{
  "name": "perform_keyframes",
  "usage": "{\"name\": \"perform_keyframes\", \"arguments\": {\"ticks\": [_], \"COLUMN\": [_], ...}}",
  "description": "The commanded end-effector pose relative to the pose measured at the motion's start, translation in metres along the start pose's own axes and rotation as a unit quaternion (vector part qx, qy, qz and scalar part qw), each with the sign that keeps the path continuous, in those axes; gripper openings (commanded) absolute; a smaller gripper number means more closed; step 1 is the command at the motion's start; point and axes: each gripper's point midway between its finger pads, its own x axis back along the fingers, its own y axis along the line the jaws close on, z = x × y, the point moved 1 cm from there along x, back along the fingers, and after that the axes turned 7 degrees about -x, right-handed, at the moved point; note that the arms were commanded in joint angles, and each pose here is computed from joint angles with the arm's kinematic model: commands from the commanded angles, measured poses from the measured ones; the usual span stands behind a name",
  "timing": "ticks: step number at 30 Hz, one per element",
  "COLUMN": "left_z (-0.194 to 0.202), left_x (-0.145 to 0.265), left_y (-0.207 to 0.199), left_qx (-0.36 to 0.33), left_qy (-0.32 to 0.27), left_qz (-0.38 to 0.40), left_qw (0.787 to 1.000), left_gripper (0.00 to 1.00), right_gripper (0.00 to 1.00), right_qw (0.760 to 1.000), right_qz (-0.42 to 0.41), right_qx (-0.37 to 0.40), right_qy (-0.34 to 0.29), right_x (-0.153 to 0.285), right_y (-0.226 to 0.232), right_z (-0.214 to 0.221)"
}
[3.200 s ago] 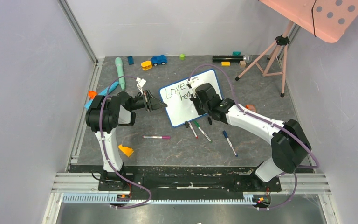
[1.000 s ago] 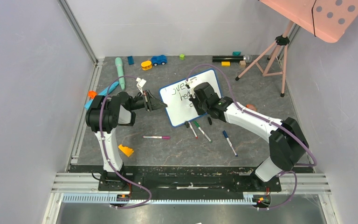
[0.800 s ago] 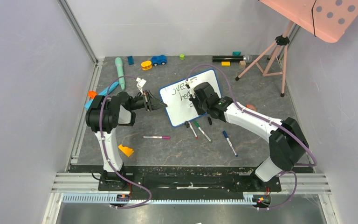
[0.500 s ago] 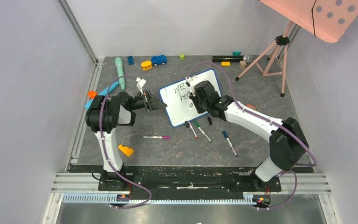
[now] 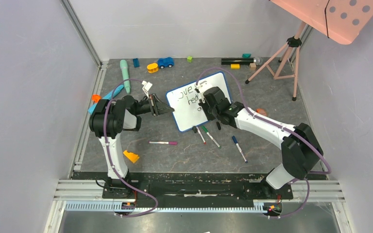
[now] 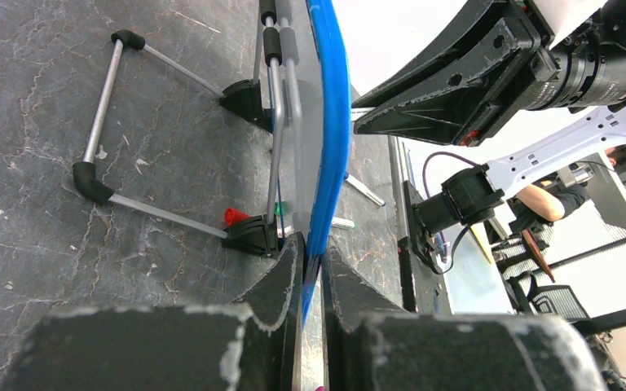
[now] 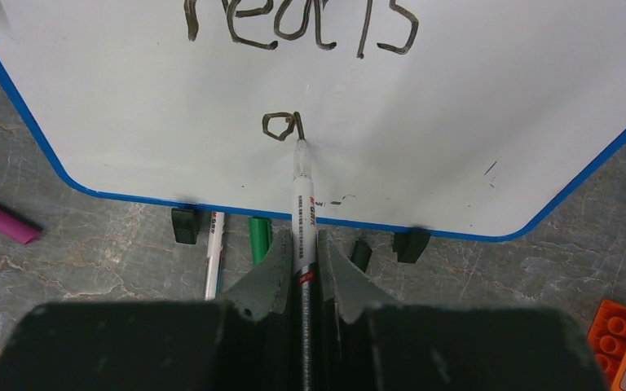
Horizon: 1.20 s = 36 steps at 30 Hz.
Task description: Write a sentence on the whiteboard
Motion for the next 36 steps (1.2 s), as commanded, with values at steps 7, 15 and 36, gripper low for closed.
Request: {"name": "perform_keyframes", "arguments": {"ticks": [7, 15, 36], "left_z": [0.008, 0.008, 0.008], "left_x": [0.001, 0.001, 0.001], "left_y": [-0.012, -0.011, -0.012], "left_qx": [-0.024, -0.021, -0.023], "left_qy": [0.028, 0.027, 0.027], "left_qz": [0.031, 0.031, 0.031], "left_qw": [0.999, 0.999, 0.999], "left_gripper": [0.02, 0.02, 0.02], "right_gripper": [0.00, 0.00, 0.00], "right_qw": [0.999, 0.997, 0.997], "right_qz": [0.006, 0.002, -0.023], "right_qx": [-0.020, -0.028, -0.030], "right_qy": [-0.035, -0.073, -0.064], "right_x": [0.013, 0.023, 0.008], "right_y": [-0.009, -0.015, -0.008], "right_z": [-0.026, -0.062, -0.059]}}
